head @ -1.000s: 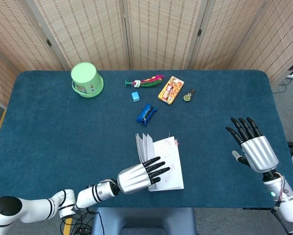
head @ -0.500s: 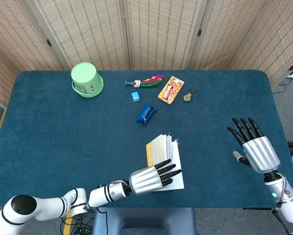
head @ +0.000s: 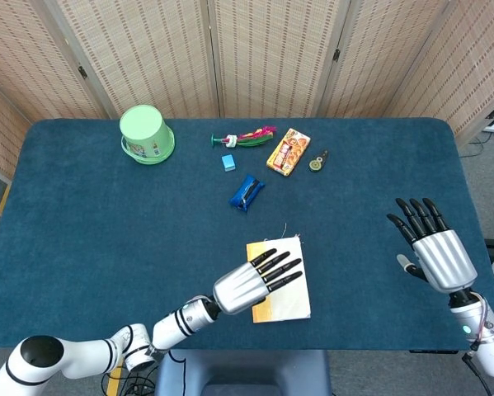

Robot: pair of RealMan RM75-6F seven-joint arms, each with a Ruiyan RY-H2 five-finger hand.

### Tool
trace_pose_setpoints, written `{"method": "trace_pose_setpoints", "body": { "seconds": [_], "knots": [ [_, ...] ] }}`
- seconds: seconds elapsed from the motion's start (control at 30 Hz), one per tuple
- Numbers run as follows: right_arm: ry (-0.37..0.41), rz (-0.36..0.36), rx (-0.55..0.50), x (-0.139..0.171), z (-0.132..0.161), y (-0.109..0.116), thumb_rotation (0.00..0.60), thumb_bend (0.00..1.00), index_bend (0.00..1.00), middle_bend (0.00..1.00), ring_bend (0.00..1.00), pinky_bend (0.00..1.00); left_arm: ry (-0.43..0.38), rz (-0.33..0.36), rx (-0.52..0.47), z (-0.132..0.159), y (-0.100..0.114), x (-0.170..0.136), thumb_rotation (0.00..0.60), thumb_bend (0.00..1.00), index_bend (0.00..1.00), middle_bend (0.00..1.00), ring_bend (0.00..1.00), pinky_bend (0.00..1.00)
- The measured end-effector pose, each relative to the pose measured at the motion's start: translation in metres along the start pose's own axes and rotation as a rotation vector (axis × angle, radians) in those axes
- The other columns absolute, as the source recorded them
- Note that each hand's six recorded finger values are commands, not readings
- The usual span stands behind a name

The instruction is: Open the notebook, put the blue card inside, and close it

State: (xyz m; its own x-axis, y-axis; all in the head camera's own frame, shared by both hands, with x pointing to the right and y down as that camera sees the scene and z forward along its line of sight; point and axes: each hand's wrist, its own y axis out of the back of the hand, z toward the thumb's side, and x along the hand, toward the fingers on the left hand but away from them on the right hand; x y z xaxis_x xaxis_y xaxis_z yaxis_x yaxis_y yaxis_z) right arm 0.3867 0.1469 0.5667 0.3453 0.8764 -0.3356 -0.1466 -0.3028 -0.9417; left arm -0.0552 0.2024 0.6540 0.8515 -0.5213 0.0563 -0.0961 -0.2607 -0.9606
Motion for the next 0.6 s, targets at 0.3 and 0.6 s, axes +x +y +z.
{"method": "trace_pose_setpoints", "body": {
  "seconds": [0.3,0.6],
  "knots": [
    [-0.029,0.034,0.022,0.007,-0.010,0.001,0.600,0.29,0.17,0.07,0.00,0.03,0.313,-0.029,-0.171,-0.067,0.024,-0.042,0.600,0.20,0.10,0.00,0.06,0.21],
    [-0.119,0.043,0.013,0.031,-0.029,-0.001,0.600,0.29,0.07,0.08,0.00,0.08,0.642,-0.088,-0.177,-0.150,0.043,-0.143,0.600,0.20,0.12,0.00,0.06,0.21]
  ]
}}
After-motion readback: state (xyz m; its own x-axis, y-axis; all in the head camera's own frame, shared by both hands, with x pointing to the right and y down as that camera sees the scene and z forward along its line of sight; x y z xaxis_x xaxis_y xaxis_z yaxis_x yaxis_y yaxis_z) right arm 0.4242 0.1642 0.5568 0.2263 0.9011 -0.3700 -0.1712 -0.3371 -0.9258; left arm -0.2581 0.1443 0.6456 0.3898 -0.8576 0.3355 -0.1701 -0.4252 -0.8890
